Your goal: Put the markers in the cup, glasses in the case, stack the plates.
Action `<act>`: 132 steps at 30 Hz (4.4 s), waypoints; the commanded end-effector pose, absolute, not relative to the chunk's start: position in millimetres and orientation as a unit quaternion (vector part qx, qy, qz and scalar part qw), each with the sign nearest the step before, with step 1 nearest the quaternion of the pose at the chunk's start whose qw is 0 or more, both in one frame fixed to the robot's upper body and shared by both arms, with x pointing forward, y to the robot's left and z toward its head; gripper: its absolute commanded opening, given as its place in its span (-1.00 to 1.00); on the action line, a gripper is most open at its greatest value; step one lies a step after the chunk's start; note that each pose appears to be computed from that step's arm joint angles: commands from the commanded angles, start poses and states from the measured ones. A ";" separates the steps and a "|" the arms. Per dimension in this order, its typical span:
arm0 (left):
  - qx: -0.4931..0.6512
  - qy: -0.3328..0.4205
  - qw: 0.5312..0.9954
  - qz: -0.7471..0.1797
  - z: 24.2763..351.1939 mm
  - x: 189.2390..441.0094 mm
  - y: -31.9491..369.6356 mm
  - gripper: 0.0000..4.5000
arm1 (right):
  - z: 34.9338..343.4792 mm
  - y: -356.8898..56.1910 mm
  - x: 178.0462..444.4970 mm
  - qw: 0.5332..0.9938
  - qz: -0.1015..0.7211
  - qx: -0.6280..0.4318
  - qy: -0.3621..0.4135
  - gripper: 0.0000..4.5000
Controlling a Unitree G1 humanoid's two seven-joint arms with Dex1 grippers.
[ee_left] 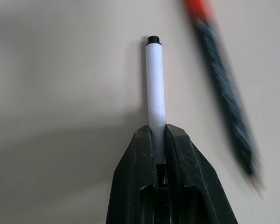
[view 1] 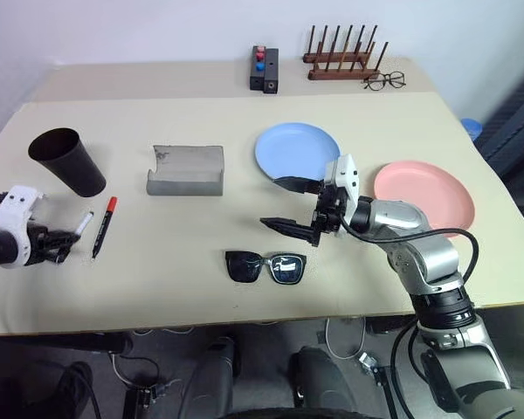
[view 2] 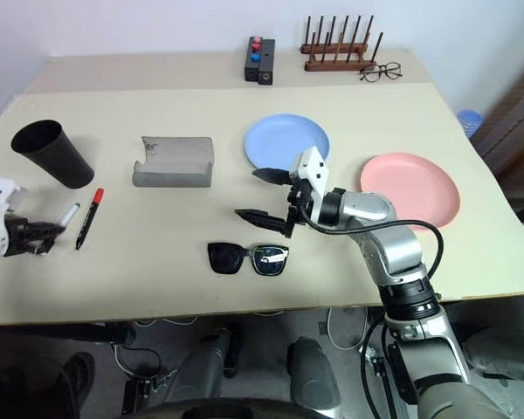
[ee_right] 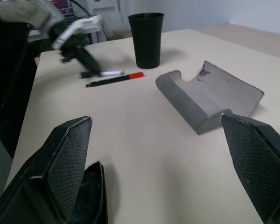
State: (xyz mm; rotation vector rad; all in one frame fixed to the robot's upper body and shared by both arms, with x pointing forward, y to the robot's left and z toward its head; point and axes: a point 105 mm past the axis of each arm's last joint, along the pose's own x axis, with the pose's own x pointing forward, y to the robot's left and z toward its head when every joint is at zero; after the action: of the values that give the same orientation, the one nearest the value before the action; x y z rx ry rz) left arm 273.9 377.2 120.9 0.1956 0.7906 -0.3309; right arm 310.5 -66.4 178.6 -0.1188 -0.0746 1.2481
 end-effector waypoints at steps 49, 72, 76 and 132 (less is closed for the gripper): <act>-0.005 -0.248 0.968 -0.033 241.7 369.8 378.5 -0.98 | 194.5 -63.6 311.2 0.807 0.581 -0.081 -0.074 1.00; 0.008 -0.233 0.972 -0.022 226.1 369.5 376.9 -0.98 | 191.8 -64.5 309.4 0.808 0.579 -0.086 -0.068 1.00; 0.006 -0.233 0.972 -0.023 225.6 369.5 376.6 -0.49 | 191.4 -64.7 308.6 0.808 0.579 -0.087 -0.067 1.00; -0.066 0.342 0.937 -0.006 156.4 344.0 331.8 0.99 | 183.5 -75.2 315.3 0.809 0.579 -0.084 -0.057 1.00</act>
State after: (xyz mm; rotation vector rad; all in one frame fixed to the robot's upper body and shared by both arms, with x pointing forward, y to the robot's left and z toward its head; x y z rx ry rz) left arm 338.7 327.9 146.0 -0.1520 0.7325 -0.0162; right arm 321.0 -76.4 171.0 -0.1616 -0.0689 1.2182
